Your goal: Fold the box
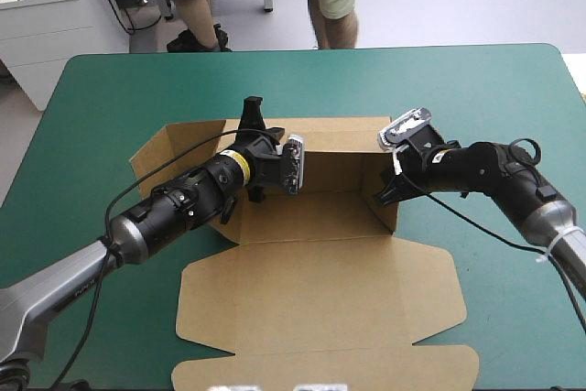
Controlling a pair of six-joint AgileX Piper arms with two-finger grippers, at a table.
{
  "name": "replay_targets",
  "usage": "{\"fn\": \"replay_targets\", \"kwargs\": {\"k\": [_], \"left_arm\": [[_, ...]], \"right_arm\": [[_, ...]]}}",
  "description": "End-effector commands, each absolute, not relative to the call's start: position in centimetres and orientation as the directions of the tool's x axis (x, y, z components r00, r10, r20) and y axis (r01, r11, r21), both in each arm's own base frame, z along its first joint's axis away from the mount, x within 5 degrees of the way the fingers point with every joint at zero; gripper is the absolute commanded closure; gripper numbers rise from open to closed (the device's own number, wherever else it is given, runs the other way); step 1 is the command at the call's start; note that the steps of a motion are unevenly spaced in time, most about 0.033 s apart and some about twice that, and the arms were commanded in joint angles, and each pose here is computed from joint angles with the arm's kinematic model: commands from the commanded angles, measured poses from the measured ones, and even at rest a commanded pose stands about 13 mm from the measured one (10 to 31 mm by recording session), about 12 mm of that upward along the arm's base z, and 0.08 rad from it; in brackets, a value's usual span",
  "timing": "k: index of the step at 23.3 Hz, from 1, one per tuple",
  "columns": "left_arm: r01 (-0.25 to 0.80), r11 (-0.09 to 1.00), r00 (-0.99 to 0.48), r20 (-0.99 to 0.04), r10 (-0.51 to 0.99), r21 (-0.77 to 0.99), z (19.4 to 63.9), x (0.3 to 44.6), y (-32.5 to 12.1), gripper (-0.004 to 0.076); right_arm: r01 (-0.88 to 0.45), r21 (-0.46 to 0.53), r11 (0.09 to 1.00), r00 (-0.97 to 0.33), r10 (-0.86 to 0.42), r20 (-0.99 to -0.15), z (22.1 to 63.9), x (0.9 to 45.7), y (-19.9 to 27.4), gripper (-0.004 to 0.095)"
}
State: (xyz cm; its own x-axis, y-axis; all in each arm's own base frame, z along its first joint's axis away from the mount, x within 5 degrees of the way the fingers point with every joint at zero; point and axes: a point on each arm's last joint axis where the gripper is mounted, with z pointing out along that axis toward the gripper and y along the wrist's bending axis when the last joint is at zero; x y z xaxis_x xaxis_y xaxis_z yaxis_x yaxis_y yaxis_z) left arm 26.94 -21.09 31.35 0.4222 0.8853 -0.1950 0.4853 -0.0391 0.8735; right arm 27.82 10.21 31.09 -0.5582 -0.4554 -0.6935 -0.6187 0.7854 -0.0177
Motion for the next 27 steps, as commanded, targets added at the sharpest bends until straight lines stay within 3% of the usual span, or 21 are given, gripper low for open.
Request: {"fn": "replay_targets", "kwargs": {"k": [1, 10, 13, 14, 16, 18, 21, 24, 27], "left_arm": [[0.483, 0.006, 0.443, -0.25, 0.861, 0.875, 32.1, 26.4, -21.6, 0.0732], [0.484, 0.029, 0.455, -0.279, 0.846, 0.875, 32.3, 26.2, -22.0, 0.0705], [0.487, 0.045, 0.468, -0.304, 0.83, 0.872, 32.7, 25.5, -22.6, 0.0565], [0.482, 0.051, 0.491, -0.318, 0.811, 0.875, 33.4, 24.7, -23.2, 0.0442], [0.471, 0.074, 0.519, -0.345, 0.782, 0.879, 34.7, 23.7, -24.0, 0.029], [0.471, 0.109, 0.527, -0.379, 0.76, 0.875, 36.0, 22.8, -24.4, 0.0249], [0.471, 0.117, 0.535, -0.389, 0.75, 0.874, 37.3, 21.5, -24.7, 0.0249], [0.523, 0.1, 0.48, -0.389, 0.786, 0.847, 38.4, 19.6, -25.4, 0.0278], [0.542, 0.067, 0.475, -0.371, 0.798, 0.837, 39.5, 17.8, -26.2, 0.0504]], "right_arm": [[-0.642, 0.012, 0.767, -0.525, -0.428, -0.736, 32.8, 27.1, 10.8, 0.0924], [-0.594, 0.007, 0.804, -0.514, -0.373, -0.772, 33.2, 27.7, 10.6, 0.0923], [-0.551, -0.003, 0.835, -0.508, -0.338, -0.792, 33.4, 28.1, 10.4, 0.0923], [-0.514, -0.024, 0.857, -0.503, -0.325, -0.801, 33.5, 28.4, 10.0, 0.0923], [-0.459, -0.064, 0.886, -0.499, -0.317, -0.806, 33.7, 28.8, 9.5, 0.0923], [-0.413, -0.115, 0.903, -0.5, -0.33, -0.8, 33.6, 29.0, 8.9, 0.0923], [-0.336, -0.161, 0.928, -0.508, -0.323, -0.799, 33.7, 29.4, 7.8, 0.0927], [-0.279, -0.143, 0.949, -0.541, -0.279, -0.793, 33.6, 29.6, 6.5, 0.0927], [-0.279, -0.143, 0.949, -0.545, -0.28, -0.791, 33.6, 29.6, 6.5, 0.0927]]}}
